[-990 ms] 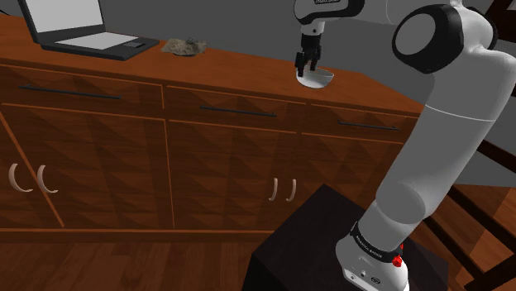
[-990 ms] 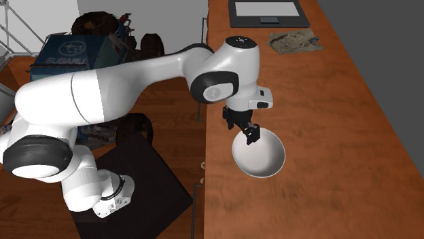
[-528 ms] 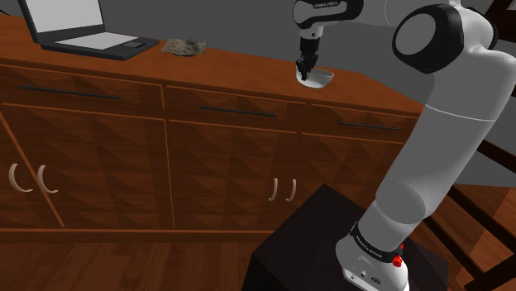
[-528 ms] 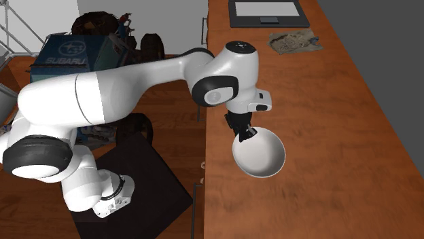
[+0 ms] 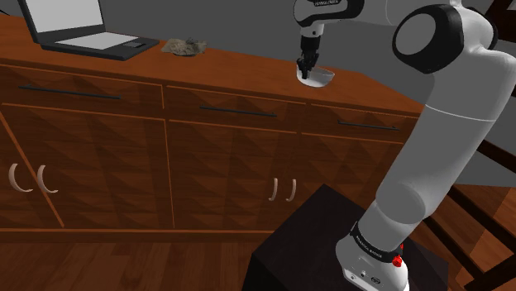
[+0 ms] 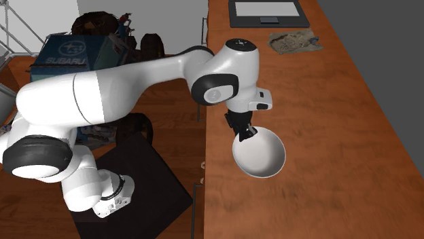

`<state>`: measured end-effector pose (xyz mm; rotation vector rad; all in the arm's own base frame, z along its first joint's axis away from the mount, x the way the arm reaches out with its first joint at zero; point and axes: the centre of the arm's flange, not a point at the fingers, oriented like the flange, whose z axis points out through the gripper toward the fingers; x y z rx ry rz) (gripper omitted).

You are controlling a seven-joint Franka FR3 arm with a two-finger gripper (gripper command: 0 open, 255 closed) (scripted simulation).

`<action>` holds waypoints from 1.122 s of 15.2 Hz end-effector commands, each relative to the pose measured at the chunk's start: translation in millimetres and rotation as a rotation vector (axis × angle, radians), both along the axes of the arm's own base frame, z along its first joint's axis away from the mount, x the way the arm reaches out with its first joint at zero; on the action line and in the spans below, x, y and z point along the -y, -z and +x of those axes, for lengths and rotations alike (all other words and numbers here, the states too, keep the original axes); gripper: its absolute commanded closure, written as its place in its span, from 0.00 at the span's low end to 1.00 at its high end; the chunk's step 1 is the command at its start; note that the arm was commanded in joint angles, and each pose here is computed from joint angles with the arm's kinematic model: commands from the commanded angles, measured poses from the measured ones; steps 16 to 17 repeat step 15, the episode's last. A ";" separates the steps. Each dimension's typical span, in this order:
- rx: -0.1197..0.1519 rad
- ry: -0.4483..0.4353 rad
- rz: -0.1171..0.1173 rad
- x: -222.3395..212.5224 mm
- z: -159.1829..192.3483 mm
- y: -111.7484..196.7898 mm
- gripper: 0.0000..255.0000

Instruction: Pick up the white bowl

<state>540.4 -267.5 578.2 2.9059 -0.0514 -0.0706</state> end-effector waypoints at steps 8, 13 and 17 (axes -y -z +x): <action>0.000 0.000 0.000 -0.5 0.6 -45.8 1.00; 0.000 0.000 0.000 -0.5 0.6 -72.1 1.00; 0.000 0.000 0.000 -0.5 0.6 -72.9 1.00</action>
